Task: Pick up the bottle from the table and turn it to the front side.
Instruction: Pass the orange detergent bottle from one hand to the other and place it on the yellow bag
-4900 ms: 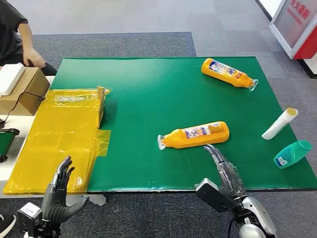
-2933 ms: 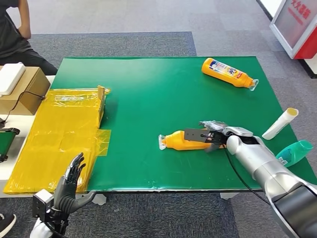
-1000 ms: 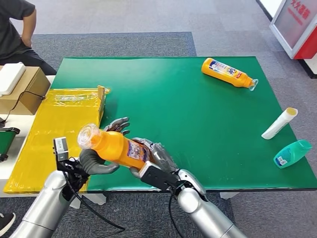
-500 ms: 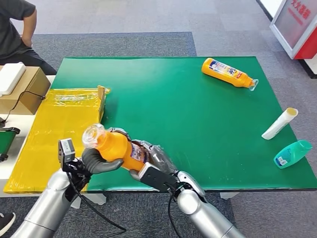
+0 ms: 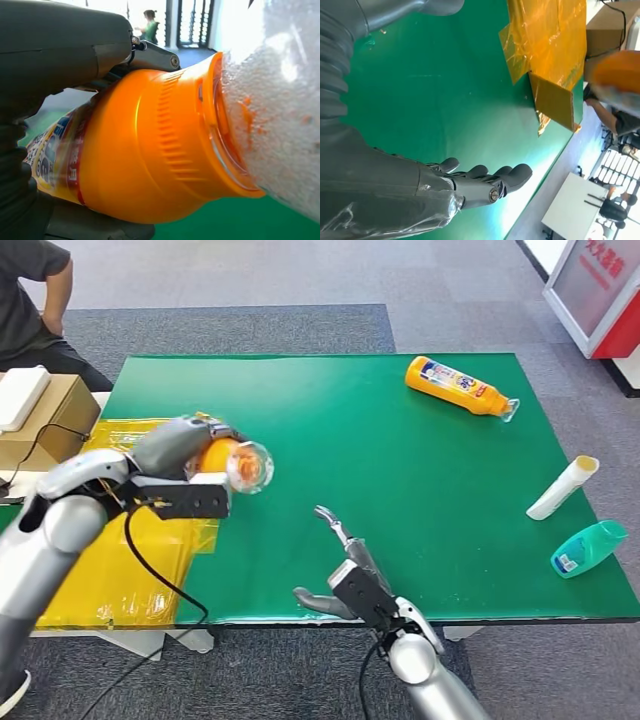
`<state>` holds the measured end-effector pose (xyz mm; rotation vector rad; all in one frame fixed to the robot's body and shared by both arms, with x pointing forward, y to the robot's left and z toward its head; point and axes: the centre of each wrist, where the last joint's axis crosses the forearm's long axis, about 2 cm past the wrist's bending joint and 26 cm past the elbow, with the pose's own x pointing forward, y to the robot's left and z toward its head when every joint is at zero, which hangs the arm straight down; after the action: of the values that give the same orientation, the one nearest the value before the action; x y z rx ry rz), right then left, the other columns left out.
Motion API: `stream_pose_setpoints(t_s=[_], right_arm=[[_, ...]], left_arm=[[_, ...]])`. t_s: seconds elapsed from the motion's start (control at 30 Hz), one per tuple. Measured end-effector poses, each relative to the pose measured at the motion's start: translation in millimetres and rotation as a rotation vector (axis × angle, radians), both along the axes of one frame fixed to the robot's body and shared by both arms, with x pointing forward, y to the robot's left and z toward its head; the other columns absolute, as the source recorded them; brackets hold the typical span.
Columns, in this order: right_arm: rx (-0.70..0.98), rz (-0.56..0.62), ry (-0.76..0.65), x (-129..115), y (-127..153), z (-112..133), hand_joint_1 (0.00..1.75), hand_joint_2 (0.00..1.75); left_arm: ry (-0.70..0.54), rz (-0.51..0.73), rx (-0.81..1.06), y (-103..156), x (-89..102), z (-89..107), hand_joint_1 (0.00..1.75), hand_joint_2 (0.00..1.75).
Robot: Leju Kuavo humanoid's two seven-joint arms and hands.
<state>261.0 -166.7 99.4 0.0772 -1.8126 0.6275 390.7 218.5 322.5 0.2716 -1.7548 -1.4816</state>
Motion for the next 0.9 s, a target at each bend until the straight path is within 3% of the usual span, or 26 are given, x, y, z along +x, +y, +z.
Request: stream_pose_setpoints(t_s=[0.1,0.17,0.3,0.4,0.6,0.77,0.9], right_arm=[[0.010,-0.013,-0.008,0,-4,4,0.00,1.75],[0.016,-0.016,-0.011,1,-5,6,0.00,1.75],[0.035,-0.010,-0.004,3,-6,7,0.00,1.75],[0.045,-0.008,0.001,6,-6,7,0.00,1.75],[0.053,-0.004,0.026,8,-6,5,0.00,1.75],[0.060,0.010,0.049,10,-4,4,0.00,1.75],[0.063,0.028,0.065,9,-1,2,0.00,1.75]], left_arm=[[-0.031,0.001,0.137,-1,7.3,34.8,1.75,1.75],[-0.008,-0.027,0.213,-2,9.3,48.1,1.75,1.75],[0.107,-0.112,0.308,4,11.9,55.1,1.75,1.75],[0.157,-0.084,0.379,24,16.7,48.5,1.75,1.75],[0.222,0.091,0.460,71,27.6,8.4,1.75,1.75],[0.263,0.258,0.490,105,34.0,-66.0,1.75,1.75],[0.323,0.315,0.461,113,29.9,-120.1,1.75,1.75]])
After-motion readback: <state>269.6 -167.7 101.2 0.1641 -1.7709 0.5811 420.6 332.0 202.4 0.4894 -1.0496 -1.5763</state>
